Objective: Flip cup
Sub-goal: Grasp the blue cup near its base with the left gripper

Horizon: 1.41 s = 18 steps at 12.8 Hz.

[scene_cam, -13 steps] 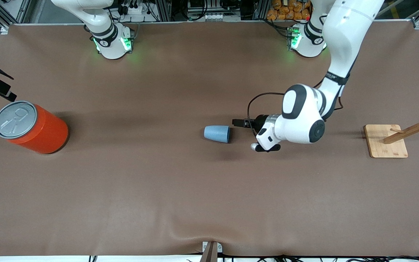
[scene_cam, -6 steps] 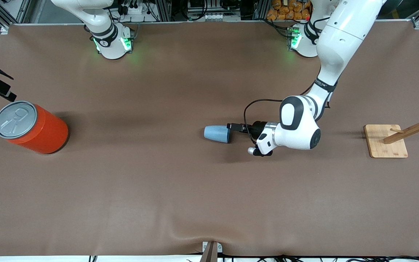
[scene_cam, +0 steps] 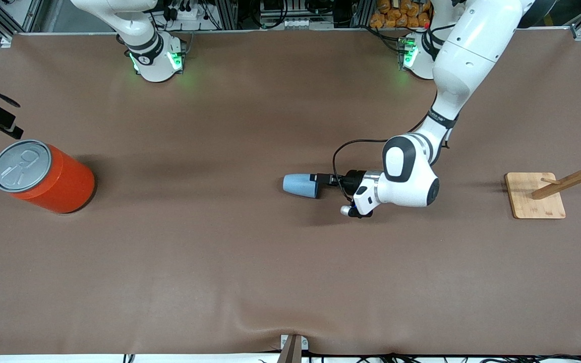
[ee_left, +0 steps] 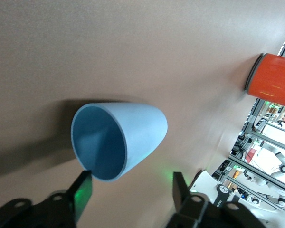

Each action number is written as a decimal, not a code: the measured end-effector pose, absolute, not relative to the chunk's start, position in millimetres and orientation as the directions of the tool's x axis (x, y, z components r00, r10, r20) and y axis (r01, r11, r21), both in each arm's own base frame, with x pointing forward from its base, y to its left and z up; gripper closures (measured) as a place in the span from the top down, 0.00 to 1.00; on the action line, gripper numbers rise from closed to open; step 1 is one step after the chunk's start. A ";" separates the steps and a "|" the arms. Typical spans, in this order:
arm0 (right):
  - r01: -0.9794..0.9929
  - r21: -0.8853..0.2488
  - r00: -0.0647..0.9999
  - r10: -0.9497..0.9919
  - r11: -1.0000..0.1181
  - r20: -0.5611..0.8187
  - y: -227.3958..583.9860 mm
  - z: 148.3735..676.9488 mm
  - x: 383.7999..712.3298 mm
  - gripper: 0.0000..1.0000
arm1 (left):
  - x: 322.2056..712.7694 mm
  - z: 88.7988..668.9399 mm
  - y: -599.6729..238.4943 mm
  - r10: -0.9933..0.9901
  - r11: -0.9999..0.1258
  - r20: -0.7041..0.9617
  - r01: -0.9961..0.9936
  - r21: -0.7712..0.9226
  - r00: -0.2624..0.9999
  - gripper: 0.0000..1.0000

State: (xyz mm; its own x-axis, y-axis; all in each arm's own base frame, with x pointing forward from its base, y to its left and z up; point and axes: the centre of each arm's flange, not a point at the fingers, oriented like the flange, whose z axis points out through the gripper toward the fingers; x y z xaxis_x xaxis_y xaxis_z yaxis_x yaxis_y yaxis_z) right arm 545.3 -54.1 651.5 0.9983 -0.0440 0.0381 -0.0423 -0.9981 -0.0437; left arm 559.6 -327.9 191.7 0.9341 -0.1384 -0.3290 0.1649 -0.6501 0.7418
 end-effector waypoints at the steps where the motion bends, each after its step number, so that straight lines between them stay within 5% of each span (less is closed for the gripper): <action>1: -0.024 -0.043 0.999 -0.026 -0.999 0.039 -55.1 651.4 545.2 1.00 | 560.7 190.8 -329.3 -0.137 -0.646 -0.329 0.167 0.744 0.934 0.74; 12: -0.009 -0.043 0.999 -0.011 -0.999 0.031 -54.8 649.1 545.0 1.00 | 564.6 171.2 -349.9 -0.116 -0.617 -0.345 0.205 0.760 0.931 0.57; 15: -0.010 -0.043 1.000 -0.011 -0.999 0.029 -55.1 648.2 545.0 1.00 | 556.6 172.5 -367.2 -0.114 -0.606 -0.345 0.210 0.767 0.932 0.42; 18: -0.009 -0.043 1.000 -0.011 -0.999 0.029 -55.1 647.9 545.0 1.00 | 555.4 176.8 -374.7 -0.119 -0.594 -0.341 0.208 0.777 0.933 0.09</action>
State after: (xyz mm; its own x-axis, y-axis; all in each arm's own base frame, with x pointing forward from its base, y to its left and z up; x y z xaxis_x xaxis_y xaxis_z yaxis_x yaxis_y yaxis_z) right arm 545.0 -55.1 647.9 0.9995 -0.0106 0.0288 -0.0093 -0.9990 -0.0434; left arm 555.4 -374.7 176.8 0.9327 -0.1190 -0.3405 0.2080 -0.5938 0.7772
